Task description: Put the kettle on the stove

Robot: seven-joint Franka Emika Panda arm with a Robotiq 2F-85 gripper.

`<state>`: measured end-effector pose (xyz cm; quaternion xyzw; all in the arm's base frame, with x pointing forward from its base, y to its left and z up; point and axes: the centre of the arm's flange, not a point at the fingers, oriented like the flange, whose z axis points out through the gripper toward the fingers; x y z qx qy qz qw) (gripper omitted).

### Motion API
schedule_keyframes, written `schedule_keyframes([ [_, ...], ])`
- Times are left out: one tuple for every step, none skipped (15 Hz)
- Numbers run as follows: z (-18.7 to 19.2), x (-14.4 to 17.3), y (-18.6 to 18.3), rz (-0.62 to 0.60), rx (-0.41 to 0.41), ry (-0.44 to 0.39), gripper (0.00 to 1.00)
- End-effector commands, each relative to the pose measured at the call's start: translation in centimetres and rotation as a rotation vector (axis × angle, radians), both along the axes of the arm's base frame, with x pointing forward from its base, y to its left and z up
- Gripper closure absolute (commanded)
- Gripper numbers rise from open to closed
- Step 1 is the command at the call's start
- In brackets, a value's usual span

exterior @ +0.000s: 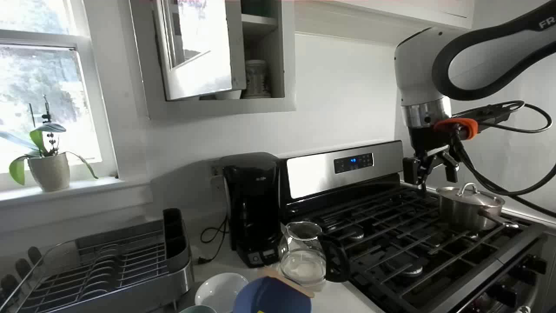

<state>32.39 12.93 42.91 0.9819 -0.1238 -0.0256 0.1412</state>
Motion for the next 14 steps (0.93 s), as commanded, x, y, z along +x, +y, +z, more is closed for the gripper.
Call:
schedule_keyframes([
  [0.0, 0.0, 0.0, 0.000, 0.000, 0.000, 0.00],
  [0.0, 0.0, 0.0, 0.000, 0.000, 0.000, 0.00],
  [0.0, 0.0, 0.0, 0.000, 0.000, 0.000, 0.00],
  [0.0, 0.0, 0.0, 0.000, 0.000, 0.000, 0.00],
  [0.0, 0.0, 0.0, 0.000, 0.000, 0.000, 0.00],
  [0.0, 0.0, 0.0, 0.000, 0.000, 0.000, 0.00],
  [0.0, 0.0, 0.0, 0.000, 0.000, 0.000, 0.00],
  [0.0, 0.0, 0.0, 0.000, 0.000, 0.000, 0.00],
  [0.0, 0.0, 0.0, 0.000, 0.000, 0.000, 0.00],
  [-0.3, 0.8, 0.8, 0.011, -0.018, -0.014, 0.00],
  [-0.4, 1.5, 1.4, 0.012, -0.016, -0.010, 0.00],
  [-0.8, 2.6, 2.5, 0.032, -0.028, -0.012, 0.00],
  [-1.2, 3.5, 3.5, 0.053, -0.028, -0.012, 0.00],
  [-1.6, 4.4, 4.4, 0.065, -0.038, -0.022, 0.00],
])
